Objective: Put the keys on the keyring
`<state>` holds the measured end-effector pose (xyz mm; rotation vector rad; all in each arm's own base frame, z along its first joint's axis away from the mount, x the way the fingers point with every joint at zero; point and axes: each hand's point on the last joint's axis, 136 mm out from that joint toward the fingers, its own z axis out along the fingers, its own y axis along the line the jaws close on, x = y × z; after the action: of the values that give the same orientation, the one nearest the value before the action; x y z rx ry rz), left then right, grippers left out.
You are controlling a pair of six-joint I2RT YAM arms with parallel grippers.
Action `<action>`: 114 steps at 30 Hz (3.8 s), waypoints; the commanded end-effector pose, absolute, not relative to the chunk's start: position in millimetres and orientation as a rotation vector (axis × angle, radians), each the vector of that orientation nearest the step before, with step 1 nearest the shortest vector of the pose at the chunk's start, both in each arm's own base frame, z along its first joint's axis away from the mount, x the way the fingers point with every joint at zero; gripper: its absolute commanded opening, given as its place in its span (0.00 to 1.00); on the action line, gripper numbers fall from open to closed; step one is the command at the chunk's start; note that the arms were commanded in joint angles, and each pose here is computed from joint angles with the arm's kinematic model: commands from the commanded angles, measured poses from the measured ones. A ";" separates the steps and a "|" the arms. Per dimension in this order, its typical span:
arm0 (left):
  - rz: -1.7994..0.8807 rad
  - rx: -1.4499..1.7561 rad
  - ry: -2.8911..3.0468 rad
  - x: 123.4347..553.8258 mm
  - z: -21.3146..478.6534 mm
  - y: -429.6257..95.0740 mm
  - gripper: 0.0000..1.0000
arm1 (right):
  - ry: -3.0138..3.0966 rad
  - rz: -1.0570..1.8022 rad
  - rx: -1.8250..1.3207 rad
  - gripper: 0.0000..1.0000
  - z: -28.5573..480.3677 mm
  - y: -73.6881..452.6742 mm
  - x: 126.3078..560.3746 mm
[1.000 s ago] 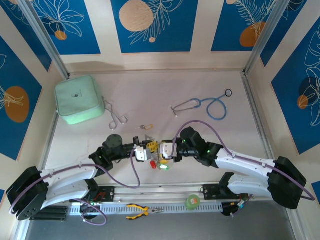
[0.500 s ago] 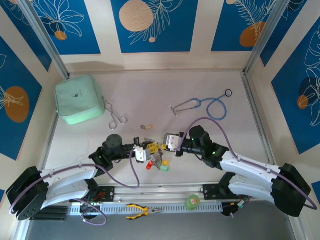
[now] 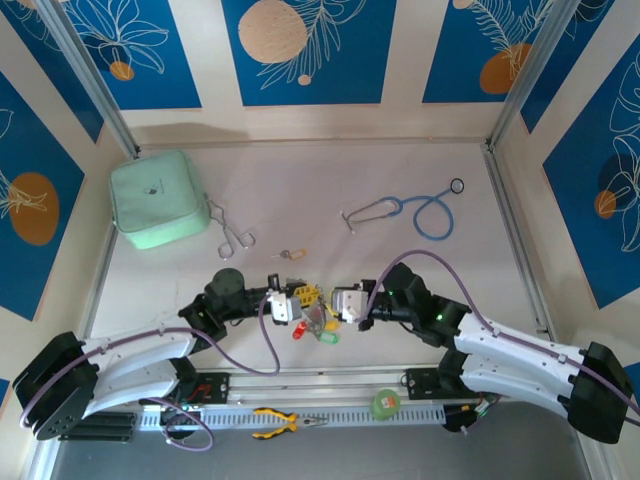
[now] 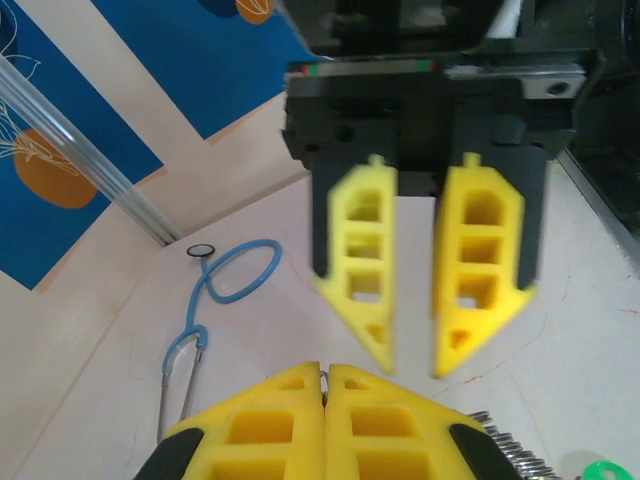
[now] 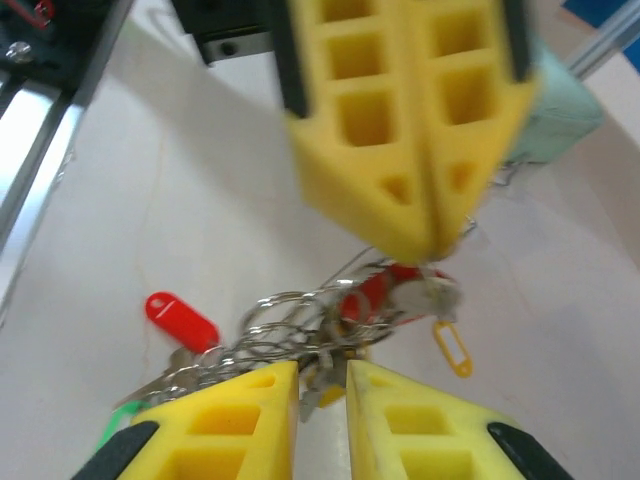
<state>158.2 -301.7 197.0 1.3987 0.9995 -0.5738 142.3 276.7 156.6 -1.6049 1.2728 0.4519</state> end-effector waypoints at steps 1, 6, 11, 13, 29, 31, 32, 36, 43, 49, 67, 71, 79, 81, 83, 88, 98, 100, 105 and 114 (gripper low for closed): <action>-0.585 1.356 0.945 158.5 214.5 -302.0 0.00 | 1.273 0.418 -1.659 0.19 142.9 276.4 137.8; -0.582 1.355 0.948 159.1 214.8 -301.8 0.00 | 1.272 0.436 -1.637 0.19 143.2 282.4 139.7; -0.574 1.349 0.957 161.0 214.0 -301.4 0.00 | 1.272 0.459 -1.644 0.20 141.0 283.3 134.8; -0.569 1.342 0.962 162.6 214.3 -301.3 0.00 | 1.279 0.463 -1.642 0.22 139.6 283.0 133.9; -0.555 1.083 1.327 204.4 214.5 -285.0 0.00 | 1.354 0.445 -1.443 0.25 153.6 283.0 147.8; -0.555 1.053 1.383 208.1 215.1 -281.5 0.00 | 1.384 0.424 -1.411 0.26 154.4 278.0 152.1; -0.553 1.035 1.420 210.9 214.8 -279.4 0.00 | 1.406 0.412 -1.392 0.27 155.0 275.4 154.7; -0.555 0.994 1.553 216.9 209.6 -275.2 0.00 | 1.456 0.424 -1.363 0.29 158.7 272.5 157.2; -0.570 0.939 1.717 221.5 198.7 -271.4 0.00 | 1.451 0.453 -1.362 0.32 168.8 280.9 159.1; -0.567 0.914 1.742 223.4 196.5 -269.4 0.00 | 1.493 0.466 -1.365 0.33 167.0 292.7 169.8; -0.582 0.911 1.737 223.4 196.3 -271.7 0.00 | 1.473 0.529 -1.367 0.32 167.2 320.9 179.2; -0.581 0.910 1.738 223.1 196.1 -271.0 0.00 | 1.479 0.521 -1.361 0.29 165.9 323.8 182.4; -0.582 0.914 1.739 222.5 195.8 -271.3 0.00 | 1.494 0.489 -1.340 0.22 165.3 324.0 189.3; -0.581 0.914 1.741 222.2 195.2 -270.8 0.00 | 1.503 0.472 -1.333 0.18 164.5 322.2 191.5; -0.576 0.914 1.744 222.5 194.6 -269.9 0.00 | 1.508 0.458 -1.327 0.13 164.6 320.0 193.2; -0.576 0.916 1.744 221.8 195.5 -269.6 0.00 | 1.529 0.421 -1.314 0.05 163.3 314.5 197.5; -0.566 0.929 1.752 221.0 192.6 -268.3 0.00 | 1.543 0.477 -1.355 0.00 163.2 305.5 191.4; -0.562 0.941 1.752 220.9 191.1 -269.1 0.00 | 1.536 0.513 -1.395 0.00 163.0 306.1 185.3; -0.557 0.972 1.737 222.5 190.5 -274.1 0.14 | 1.531 0.609 -1.490 0.00 162.2 306.1 171.2; -0.572 0.992 1.710 219.1 187.6 -275.9 0.16 | 1.571 0.669 -1.518 0.00 159.6 296.6 175.1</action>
<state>220.5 -271.0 174.2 0.9833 1.7693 -0.5445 181.3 291.7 145.0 -1.4886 1.6213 0.6048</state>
